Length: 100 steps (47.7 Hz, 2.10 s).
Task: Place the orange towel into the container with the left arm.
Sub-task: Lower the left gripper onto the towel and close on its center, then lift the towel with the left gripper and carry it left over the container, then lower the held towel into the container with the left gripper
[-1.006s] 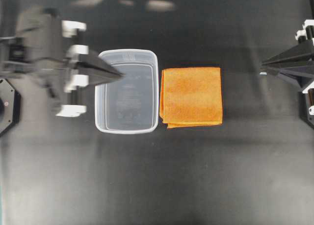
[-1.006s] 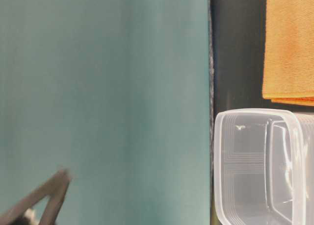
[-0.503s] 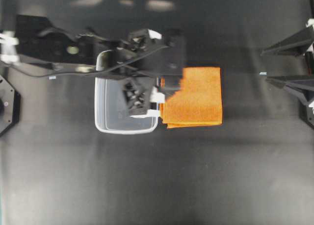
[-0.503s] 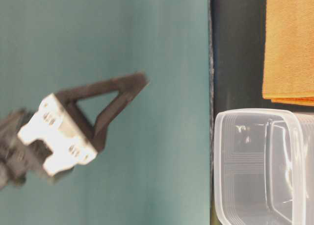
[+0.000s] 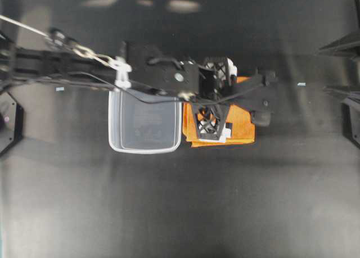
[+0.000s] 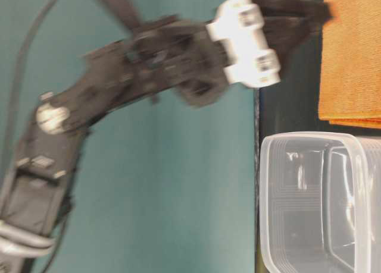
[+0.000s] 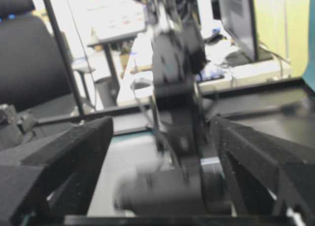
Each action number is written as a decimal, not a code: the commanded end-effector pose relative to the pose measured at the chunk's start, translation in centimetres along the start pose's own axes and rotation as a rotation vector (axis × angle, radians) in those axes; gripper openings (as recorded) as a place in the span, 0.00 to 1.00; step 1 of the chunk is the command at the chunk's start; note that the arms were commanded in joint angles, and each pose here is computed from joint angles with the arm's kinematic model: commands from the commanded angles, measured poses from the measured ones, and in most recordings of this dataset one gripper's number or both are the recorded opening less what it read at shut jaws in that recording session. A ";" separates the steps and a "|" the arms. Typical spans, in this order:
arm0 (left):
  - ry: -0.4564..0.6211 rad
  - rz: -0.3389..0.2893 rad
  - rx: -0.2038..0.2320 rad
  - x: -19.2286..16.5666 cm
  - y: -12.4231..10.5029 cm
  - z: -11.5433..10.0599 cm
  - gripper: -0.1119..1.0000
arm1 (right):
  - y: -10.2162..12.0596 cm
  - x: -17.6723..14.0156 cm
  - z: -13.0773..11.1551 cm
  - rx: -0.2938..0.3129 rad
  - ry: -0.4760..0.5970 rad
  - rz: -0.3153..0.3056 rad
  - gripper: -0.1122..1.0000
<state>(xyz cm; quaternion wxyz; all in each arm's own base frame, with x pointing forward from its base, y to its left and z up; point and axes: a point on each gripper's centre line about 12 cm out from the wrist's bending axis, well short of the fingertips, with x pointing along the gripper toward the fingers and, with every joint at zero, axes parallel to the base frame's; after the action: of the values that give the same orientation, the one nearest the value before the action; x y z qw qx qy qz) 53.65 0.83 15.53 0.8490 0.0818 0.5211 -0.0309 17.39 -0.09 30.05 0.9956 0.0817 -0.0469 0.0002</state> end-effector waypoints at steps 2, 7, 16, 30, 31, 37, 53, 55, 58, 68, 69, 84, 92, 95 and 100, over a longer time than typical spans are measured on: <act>0.029 -0.001 -0.004 1.9 0.1 -0.5 0.91 | 0.1 0.0 0.3 0.003 -0.010 0.004 0.79; 0.072 -0.003 -0.013 3.9 0.6 -1.7 0.91 | 0.1 0.0 0.2 0.003 -0.007 0.004 0.79; 0.078 -0.001 -0.023 4.7 1.0 -2.0 0.91 | 0.0 0.0 0.0 0.003 -0.003 0.003 0.79; 0.082 -0.004 -0.017 4.8 0.6 -2.1 0.84 | 0.0 0.0 -0.1 0.003 0.000 0.002 0.79; 0.082 -0.004 -0.015 4.8 0.5 -2.1 0.82 | 0.0 -0.1 -0.2 0.003 0.002 0.002 0.79; 0.077 -0.011 0.003 4.7 -0.4 -1.9 0.58 | 0.0 -0.1 -0.2 0.003 0.002 0.002 0.79; -0.011 0.008 -0.006 -0.1 0.5 0.6 0.16 | 0.0 -0.1 -0.4 0.003 0.005 0.002 0.79; -0.036 0.014 -0.008 -1.8 0.8 1.3 0.16 | 0.0 -0.1 -0.4 0.003 0.006 0.001 0.79; -0.068 0.020 -0.011 -4.3 1.0 2.3 0.16 | 0.0 -0.1 -0.4 0.003 0.008 0.001 0.79; -0.150 0.040 -0.019 -15.2 1.7 4.3 0.16 | 0.0 -0.1 -0.5 0.003 0.009 0.001 0.79; -0.146 0.038 -0.021 -16.0 1.7 4.1 0.16 | 0.0 -0.1 -0.5 0.003 0.008 0.001 0.79; 0.061 0.011 -0.047 -20.5 1.0 -2.3 0.16 | 0.0 -0.1 -0.5 0.002 0.008 0.001 0.79; 0.089 0.009 -0.049 -19.5 0.6 -6.3 0.16 | -0.1 -0.1 -0.6 0.000 0.011 0.001 0.79; 0.074 0.009 -0.049 -18.9 0.3 -7.5 0.16 | -0.1 -0.1 -0.8 -0.001 0.016 0.000 0.79; 0.031 0.013 -0.037 -17.8 -0.2 -9.4 0.16 | -0.1 -0.2 -0.8 0.002 0.016 0.000 0.79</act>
<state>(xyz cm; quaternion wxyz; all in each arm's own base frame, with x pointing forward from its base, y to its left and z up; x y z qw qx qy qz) 38.17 1.84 27.07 0.8247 0.0637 0.5618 -0.0129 17.19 -0.07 29.04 0.9960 0.0810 -0.0369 0.0001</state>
